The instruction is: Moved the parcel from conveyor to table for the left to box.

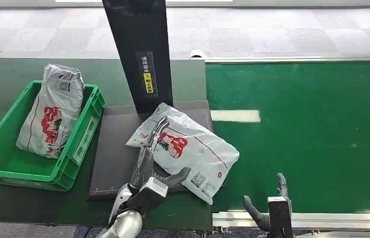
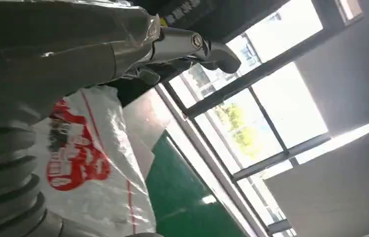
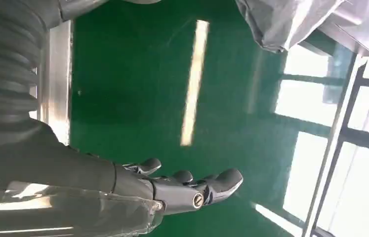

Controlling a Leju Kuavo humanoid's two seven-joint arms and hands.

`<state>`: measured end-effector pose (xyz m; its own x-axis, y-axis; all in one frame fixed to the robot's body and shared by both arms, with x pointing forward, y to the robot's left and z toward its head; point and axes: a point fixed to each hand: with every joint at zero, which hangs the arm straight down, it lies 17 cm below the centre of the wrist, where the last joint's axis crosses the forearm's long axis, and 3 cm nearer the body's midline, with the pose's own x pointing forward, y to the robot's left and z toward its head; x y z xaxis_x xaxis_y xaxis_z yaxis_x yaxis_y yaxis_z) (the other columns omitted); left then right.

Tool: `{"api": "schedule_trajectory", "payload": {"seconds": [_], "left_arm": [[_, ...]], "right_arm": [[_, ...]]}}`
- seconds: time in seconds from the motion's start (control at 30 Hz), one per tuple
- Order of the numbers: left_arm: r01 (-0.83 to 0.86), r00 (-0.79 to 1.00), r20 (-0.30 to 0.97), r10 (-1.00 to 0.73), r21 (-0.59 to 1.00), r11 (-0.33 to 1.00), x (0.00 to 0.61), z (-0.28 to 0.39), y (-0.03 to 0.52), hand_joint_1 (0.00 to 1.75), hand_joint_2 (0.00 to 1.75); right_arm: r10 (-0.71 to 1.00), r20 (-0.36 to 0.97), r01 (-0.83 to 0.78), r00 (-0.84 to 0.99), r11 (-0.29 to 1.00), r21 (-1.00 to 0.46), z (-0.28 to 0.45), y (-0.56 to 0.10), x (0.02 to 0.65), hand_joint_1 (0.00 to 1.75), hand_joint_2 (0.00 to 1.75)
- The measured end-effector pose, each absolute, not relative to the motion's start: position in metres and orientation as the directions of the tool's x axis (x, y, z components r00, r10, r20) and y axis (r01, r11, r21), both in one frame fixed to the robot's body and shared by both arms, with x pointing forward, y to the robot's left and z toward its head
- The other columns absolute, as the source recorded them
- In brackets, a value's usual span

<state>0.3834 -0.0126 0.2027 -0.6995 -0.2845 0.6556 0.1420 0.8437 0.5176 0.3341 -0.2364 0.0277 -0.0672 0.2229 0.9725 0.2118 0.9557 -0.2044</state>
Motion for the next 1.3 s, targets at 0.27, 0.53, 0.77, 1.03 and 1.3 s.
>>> {"api": "schedule_trajectory", "payload": {"seconds": [0.27, 0.53, 0.77, 1.03, 1.3], "left_arm": [[0.059, -0.745, 0.5, -0.442, 0.708, 0.704, 0.419, 0.204, -0.057, 0.0, 1.75], [0.259, -0.631, 0.532, -0.565, 0.831, 0.493, 0.442, 0.114, -0.074, 0.0, 1.75], [0.498, -0.54, 0.471, -0.698, 0.847, 0.186, 0.422, 0.015, -0.06, 0.0, 1.75], [0.52, -0.546, 0.411, -0.73, 0.85, 0.09, 0.431, 0.007, -0.049, 1.75, 1.75], [0.495, -0.517, 0.454, -0.726, 0.85, 0.179, 0.446, 0.023, -0.046, 1.75, 1.75]], "right_arm": [[0.357, 0.919, 0.395, -0.168, 0.878, -0.269, 0.068, -0.241, 0.333, 0.0, 1.75], [0.369, 0.891, 0.421, -0.266, 0.876, -0.237, 0.102, -0.206, 0.337, 0.0, 1.75], [0.253, 0.922, 0.355, -0.292, 0.924, -0.141, 0.102, -0.184, 0.345, 0.0, 1.75], [0.249, 0.92, 0.318, -0.303, 0.936, -0.149, 0.1, -0.177, 0.35, 0.0, 1.75], [0.218, 0.934, 0.289, -0.284, 0.948, -0.133, 0.09, -0.173, 0.349, 0.0, 1.75]]}}
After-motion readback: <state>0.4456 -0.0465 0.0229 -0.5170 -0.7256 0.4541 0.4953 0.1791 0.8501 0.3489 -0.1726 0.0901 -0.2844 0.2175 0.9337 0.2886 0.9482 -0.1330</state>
